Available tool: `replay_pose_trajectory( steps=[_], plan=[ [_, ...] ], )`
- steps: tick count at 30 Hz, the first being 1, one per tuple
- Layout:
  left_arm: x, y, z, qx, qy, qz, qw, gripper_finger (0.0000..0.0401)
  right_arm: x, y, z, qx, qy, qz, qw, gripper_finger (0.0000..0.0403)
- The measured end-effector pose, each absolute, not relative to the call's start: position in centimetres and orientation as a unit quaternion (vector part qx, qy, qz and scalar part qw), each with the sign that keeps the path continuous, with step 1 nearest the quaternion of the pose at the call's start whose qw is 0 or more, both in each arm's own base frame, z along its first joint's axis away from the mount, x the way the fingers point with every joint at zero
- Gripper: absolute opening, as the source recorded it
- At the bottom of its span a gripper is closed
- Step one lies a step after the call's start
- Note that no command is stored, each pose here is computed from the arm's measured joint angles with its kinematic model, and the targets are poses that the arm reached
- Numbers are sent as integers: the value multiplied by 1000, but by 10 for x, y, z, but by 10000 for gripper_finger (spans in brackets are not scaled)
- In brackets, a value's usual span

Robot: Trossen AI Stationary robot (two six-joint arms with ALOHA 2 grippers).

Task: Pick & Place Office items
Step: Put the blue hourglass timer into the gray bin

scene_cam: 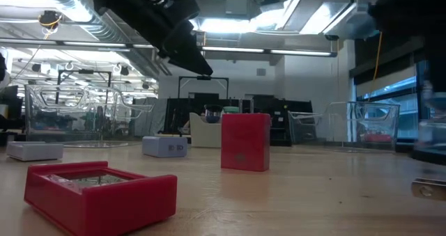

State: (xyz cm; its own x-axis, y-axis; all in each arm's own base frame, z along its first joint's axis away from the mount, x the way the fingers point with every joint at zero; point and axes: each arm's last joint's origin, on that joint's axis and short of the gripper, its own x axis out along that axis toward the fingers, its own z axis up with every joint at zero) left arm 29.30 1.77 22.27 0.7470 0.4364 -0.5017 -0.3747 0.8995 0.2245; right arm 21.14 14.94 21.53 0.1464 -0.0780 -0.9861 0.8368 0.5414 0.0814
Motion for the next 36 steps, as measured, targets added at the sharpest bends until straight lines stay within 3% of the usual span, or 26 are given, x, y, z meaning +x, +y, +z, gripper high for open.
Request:
replay_pose_trajectory(
  steps=[9, 19, 25, 31, 36],
  plan=[
    [292, 20, 223, 46, 273, 260, 925, 278, 248, 102, 231, 272, 528, -312, 742, 218],
    [287, 23, 228, 62, 265, 319, 908, 278, 291, 20, 295, 168, 453, -317, 816, 218],
    [270, 25, 255, 58, 220, 370, 901, 278, 298, -33, 297, 165, 428, -342, 820, 218],
    [253, 32, 277, 94, 200, 396, 891, 278, 310, -71, 296, 146, 397, -304, 854, 219],
    [245, 43, 282, 102, 205, 423, 877, 278, 314, -93, 287, 111, 415, -291, 855, 219]
  ],
)
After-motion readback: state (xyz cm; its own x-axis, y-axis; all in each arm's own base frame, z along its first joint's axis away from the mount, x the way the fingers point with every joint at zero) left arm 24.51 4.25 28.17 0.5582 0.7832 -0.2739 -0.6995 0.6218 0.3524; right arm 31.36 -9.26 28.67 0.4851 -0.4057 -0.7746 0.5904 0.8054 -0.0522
